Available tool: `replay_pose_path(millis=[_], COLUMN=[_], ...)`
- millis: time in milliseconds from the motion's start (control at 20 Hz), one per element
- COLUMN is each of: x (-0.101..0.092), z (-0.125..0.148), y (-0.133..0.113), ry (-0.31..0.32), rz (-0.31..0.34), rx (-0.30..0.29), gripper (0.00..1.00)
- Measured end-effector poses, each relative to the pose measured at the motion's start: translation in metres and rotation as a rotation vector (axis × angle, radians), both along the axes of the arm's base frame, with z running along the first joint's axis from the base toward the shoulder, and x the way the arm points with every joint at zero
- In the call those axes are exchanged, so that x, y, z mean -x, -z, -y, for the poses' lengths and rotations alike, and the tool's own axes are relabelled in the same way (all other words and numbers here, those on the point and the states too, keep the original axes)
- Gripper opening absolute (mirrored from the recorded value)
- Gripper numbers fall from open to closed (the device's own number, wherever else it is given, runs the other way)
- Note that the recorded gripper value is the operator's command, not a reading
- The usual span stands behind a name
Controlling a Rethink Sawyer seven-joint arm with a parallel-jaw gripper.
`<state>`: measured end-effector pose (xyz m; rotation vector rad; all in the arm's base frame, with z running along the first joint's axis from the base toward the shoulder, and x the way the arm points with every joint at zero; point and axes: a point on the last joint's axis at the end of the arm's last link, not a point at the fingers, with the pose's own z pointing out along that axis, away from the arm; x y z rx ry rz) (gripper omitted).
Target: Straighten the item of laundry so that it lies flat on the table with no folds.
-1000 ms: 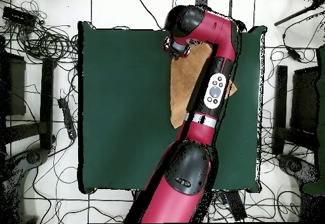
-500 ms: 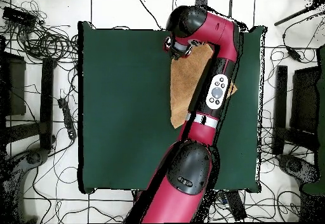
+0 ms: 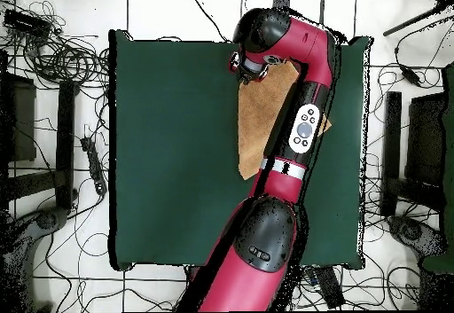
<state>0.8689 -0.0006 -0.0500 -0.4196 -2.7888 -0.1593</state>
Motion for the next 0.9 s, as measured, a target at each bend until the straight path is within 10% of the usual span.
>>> replay_pose_path(millis=[900], x=[0.007], z=[-0.019], y=[-0.006], ry=[-0.043], rz=[-0.021], rx=[-0.073], gripper=[0.00])
